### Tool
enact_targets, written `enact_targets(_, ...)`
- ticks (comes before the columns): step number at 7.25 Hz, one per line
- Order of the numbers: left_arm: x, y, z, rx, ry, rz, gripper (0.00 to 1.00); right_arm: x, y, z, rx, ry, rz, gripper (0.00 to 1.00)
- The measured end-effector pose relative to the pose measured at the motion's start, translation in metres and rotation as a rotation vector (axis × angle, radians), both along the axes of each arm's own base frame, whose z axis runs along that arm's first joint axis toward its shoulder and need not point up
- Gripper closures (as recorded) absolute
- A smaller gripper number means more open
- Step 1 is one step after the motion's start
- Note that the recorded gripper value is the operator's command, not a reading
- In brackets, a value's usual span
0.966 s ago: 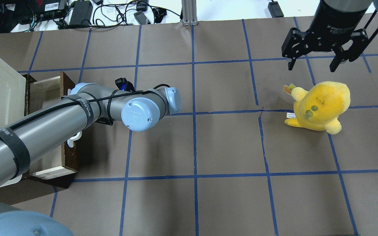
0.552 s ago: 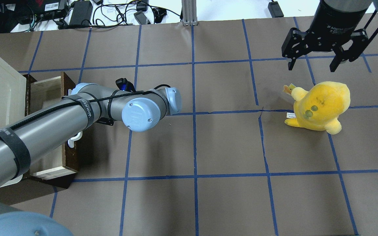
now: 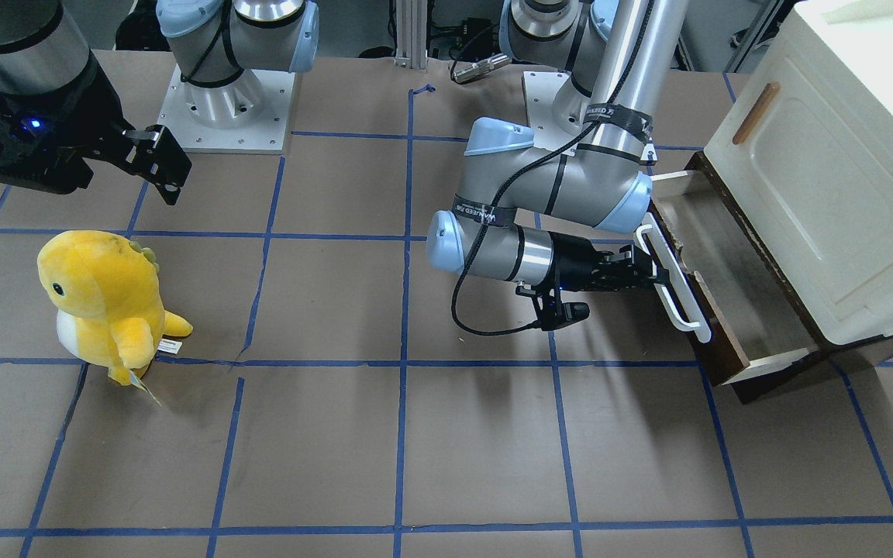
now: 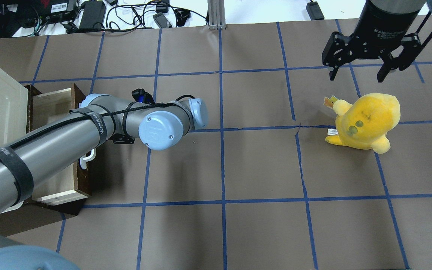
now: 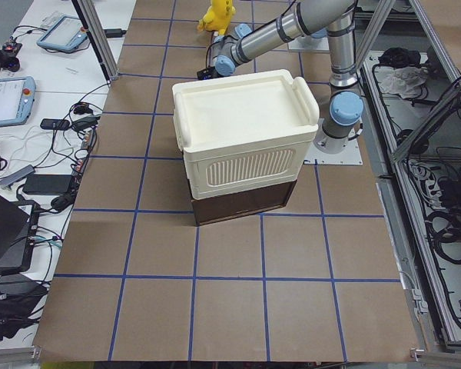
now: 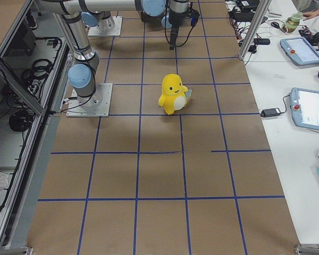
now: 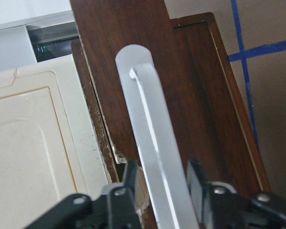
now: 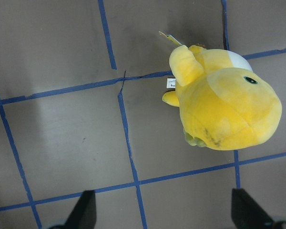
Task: Pull drawer sideways
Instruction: 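Open the left gripper and lift it away from the handle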
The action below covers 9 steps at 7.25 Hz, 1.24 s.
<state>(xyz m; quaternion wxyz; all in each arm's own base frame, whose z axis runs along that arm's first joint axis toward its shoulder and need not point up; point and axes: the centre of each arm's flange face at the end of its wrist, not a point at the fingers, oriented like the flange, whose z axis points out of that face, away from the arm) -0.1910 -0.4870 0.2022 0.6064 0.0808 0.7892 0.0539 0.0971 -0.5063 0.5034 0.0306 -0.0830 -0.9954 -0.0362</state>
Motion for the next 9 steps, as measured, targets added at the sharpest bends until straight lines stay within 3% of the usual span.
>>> enact_targets(2,-0.013,-0.006,0.024,-0.017,0.092,0.046,0.00,0.000,0.000,0.000,0.000,0.000,0.000,0.00)
enact_targets(3,-0.027,-0.011,0.053,-0.011,0.188,0.067,0.00,0.000,0.000,0.000,-0.001,0.000,0.000,0.00)
enact_targets(6,-0.052,-0.019,0.161,-0.067,0.627,0.189,0.00,0.000,0.000,0.000,0.000,0.000,0.000,0.00)
enact_targets(9,-0.013,-0.004,0.246,-0.153,1.048,0.361,0.00,0.000,0.000,0.000,-0.001,0.000,0.000,0.00)
